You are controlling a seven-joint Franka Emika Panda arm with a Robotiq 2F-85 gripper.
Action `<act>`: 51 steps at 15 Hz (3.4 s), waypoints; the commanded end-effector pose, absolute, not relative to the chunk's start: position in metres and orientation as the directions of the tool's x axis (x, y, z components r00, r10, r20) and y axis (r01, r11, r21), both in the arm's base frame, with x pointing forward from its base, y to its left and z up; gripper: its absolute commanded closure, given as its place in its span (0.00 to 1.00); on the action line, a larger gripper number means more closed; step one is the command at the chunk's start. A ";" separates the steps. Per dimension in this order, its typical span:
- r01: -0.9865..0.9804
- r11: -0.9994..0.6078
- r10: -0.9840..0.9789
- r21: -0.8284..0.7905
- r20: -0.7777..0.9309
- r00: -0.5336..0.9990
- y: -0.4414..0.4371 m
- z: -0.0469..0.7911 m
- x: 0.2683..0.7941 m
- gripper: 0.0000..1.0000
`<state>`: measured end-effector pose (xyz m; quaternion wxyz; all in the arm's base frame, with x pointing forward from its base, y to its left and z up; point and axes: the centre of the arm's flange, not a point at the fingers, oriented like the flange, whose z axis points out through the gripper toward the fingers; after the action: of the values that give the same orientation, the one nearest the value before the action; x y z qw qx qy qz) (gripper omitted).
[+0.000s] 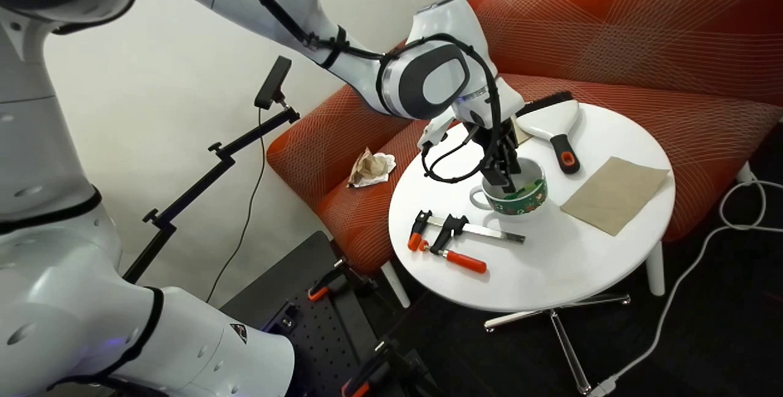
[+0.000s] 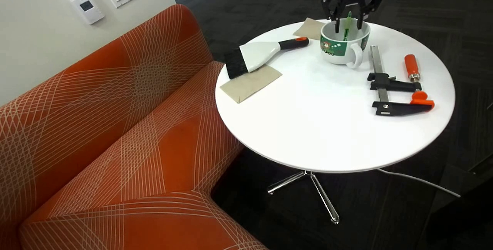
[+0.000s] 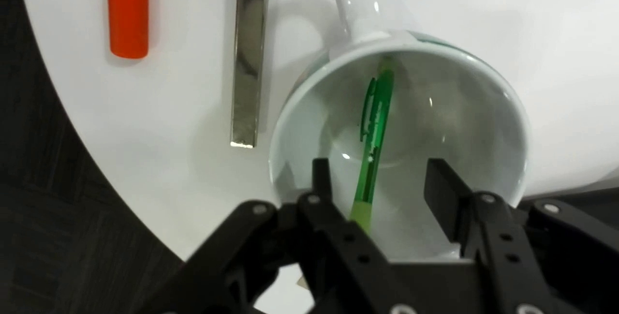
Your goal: Remove the pen from the cup
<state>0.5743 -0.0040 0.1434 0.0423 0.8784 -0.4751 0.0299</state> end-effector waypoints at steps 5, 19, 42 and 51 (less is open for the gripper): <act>-0.858 -0.510 -0.849 0.054 0.127 0.513 -0.006 0.121 0.594 0.73; -0.808 -0.589 -0.742 0.004 0.394 0.542 0.039 0.242 0.546 0.97; -0.166 -0.984 -0.162 0.065 0.065 0.985 0.222 0.179 0.585 0.97; -0.058 -0.997 -0.063 0.046 -0.102 0.993 0.249 0.132 0.610 0.97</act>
<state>0.5916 0.2374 0.1392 0.0248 0.9984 -0.0454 -0.0240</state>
